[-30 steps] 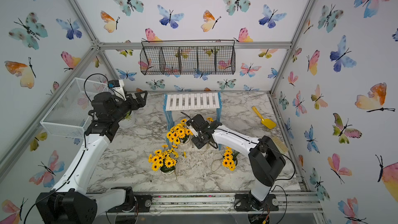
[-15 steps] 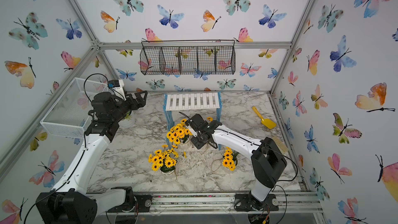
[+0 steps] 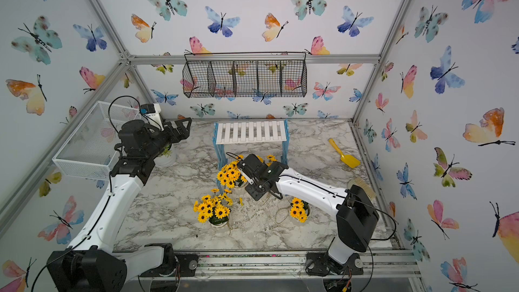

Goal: Take the sunflower pots off the shelves
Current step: Pick up the sunflower pot from the shelf.

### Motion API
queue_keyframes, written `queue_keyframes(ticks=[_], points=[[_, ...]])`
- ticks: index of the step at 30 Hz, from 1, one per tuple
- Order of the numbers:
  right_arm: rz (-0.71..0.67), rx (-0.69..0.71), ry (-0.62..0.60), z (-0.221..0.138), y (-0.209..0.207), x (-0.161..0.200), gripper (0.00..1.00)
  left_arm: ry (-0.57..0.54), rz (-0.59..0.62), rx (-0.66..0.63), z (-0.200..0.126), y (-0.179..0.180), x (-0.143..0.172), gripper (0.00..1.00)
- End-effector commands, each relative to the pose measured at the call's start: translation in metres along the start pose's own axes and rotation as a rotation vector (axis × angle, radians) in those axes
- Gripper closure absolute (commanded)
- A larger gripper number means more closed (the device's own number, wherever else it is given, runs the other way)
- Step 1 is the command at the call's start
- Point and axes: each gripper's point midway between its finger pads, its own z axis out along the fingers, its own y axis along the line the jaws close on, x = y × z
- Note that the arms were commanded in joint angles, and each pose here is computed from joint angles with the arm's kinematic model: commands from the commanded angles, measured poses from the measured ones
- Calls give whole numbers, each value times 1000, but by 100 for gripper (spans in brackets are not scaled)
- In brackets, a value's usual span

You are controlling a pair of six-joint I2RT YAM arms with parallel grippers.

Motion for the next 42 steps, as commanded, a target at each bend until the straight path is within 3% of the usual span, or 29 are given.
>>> queue_keyframes(ticks=[1, 24, 42], points=[[38, 12, -49, -21, -1, -2, 96, -8, -6, 16, 1, 0, 0, 1], [82, -37, 21, -4, 32, 45, 96, -9, -12, 27, 0, -2, 1, 1], [136, 48, 120, 16, 20, 82, 96, -7, -12, 30, 1, -1, 2, 1]])
